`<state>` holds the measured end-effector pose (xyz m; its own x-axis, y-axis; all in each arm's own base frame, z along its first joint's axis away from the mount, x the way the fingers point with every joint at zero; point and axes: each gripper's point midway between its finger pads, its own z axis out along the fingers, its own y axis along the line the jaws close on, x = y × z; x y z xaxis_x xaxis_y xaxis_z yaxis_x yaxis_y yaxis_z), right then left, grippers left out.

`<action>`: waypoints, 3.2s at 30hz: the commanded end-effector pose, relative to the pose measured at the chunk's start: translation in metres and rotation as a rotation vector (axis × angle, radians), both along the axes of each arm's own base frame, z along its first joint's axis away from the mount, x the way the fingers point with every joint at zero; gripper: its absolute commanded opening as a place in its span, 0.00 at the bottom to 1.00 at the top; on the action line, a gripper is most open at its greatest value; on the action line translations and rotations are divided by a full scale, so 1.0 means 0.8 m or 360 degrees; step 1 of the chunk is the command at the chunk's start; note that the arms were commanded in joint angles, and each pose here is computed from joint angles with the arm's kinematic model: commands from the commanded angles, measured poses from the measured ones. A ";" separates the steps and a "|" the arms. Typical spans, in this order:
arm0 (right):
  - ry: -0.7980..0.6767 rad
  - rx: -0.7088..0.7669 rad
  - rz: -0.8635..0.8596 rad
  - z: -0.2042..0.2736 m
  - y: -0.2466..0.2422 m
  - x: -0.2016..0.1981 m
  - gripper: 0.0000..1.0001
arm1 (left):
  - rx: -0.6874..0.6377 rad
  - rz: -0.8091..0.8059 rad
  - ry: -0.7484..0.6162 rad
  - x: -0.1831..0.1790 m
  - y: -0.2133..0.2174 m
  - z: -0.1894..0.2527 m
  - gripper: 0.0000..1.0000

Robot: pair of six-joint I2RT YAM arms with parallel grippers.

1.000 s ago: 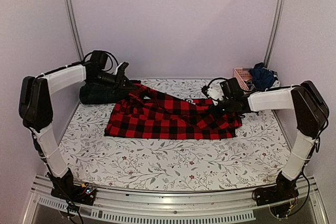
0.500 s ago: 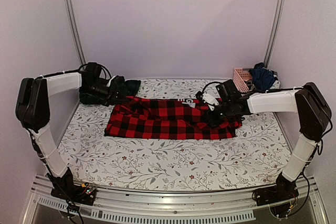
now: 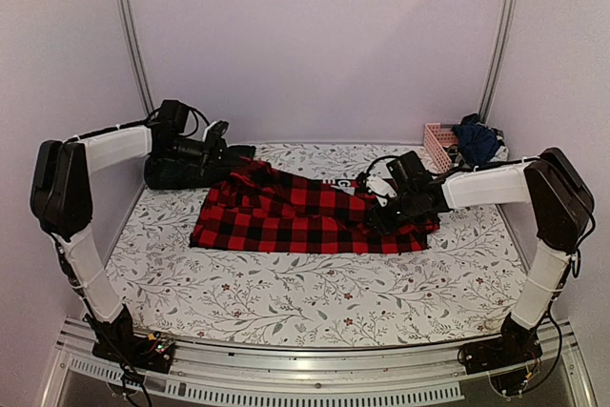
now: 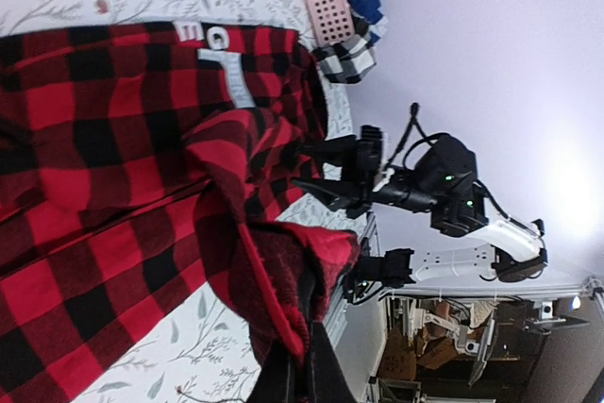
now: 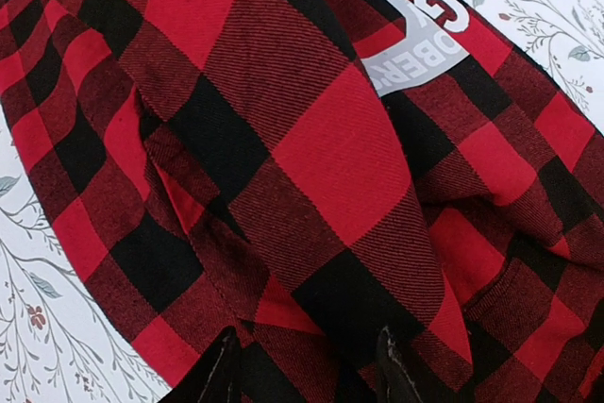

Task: Fold and stack the mixed laundry pile
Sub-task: Fold the rectangle-folded T-shirt at the center of the board, then adjust the rectangle-folded T-shirt at the center of the board, then rotate the rectangle-folded T-shirt at the center of the board.

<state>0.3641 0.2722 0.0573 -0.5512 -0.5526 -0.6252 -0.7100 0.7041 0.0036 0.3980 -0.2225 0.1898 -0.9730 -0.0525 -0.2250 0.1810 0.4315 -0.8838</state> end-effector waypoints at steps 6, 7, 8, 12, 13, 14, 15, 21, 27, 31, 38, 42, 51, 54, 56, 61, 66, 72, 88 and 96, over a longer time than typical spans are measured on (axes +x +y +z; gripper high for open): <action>-0.0108 -0.0045 -0.0268 0.019 -0.051 0.026 0.60 | -0.0397 -0.0244 -0.0158 -0.007 -0.080 0.126 0.00; -0.0109 -0.0044 -0.0283 0.021 -0.056 0.027 0.61 | -0.0417 -0.0253 -0.0156 -0.012 -0.080 0.132 0.00; -0.0114 -0.0038 -0.0298 0.025 -0.061 0.028 0.62 | -0.0432 -0.0263 -0.0151 -0.018 -0.080 0.135 0.00; -0.0146 -0.0005 -0.0327 0.040 -0.068 0.030 0.67 | -0.0429 -0.0261 -0.0078 -0.039 -0.066 0.121 0.00; -0.0156 0.0013 -0.0326 0.045 -0.068 0.030 0.68 | -0.0413 -0.0238 -0.0033 -0.043 -0.060 0.105 0.00; -0.0154 0.0029 -0.0318 0.048 -0.067 0.029 0.69 | -0.0394 -0.0213 -0.0002 -0.046 -0.052 0.092 0.00; -0.0153 0.0045 -0.0307 0.051 -0.065 0.028 0.69 | -0.0361 -0.0182 0.0025 -0.047 -0.043 0.077 0.00; -0.0127 0.0095 -0.0244 0.053 -0.056 0.024 0.70 | -0.0043 -0.0042 0.0066 -0.035 0.012 -0.005 0.00; -0.0025 0.0150 -0.0161 0.042 -0.037 0.020 0.69 | 0.0477 0.0074 0.0116 -0.004 0.056 -0.085 0.04; 0.0043 0.0154 -0.0148 0.028 -0.032 0.022 0.66 | 0.0767 0.0191 0.0059 0.020 0.084 -0.101 0.36; 0.0061 0.0076 -0.0236 0.015 -0.041 0.029 0.65 | 0.0960 0.0509 -0.0385 0.035 0.117 -0.047 0.87; 0.0056 0.0079 -0.0213 0.017 -0.039 0.031 0.65 | 0.0869 0.0513 -0.0572 0.025 0.102 -0.032 0.99; 0.0128 -0.0010 -0.0184 -0.012 -0.039 0.038 0.62 | 0.1129 0.0210 -0.0645 0.030 0.031 -0.097 1.00; 0.0168 -0.0031 -0.0203 -0.025 -0.046 0.039 0.58 | 0.1184 0.0175 -0.0664 0.037 0.021 -0.112 0.98; 0.0186 -0.0044 -0.0227 -0.032 -0.051 0.042 0.54 | 0.1213 0.0144 -0.0701 0.041 0.013 -0.121 0.96; 0.0229 -0.0066 -0.0282 -0.045 -0.062 0.048 0.41 | 0.1210 0.0060 -0.0698 0.052 -0.005 -0.145 0.79; 0.0228 -0.0064 -0.0314 -0.044 -0.071 0.054 0.24 | 0.1139 -0.0043 -0.0701 0.067 -0.029 -0.157 0.35; 0.0216 -0.0064 -0.0408 -0.041 -0.095 0.067 0.21 | 0.1080 -0.0091 -0.0702 0.094 -0.051 -0.162 0.18; 0.0082 0.0356 -0.0343 0.072 -0.058 0.052 0.51 | 0.1046 0.0345 -0.0951 0.067 0.003 -0.055 1.00; 0.0255 0.0467 -0.0220 0.050 -0.003 0.033 0.50 | 0.1213 0.0296 -0.0610 0.038 0.035 -0.143 1.00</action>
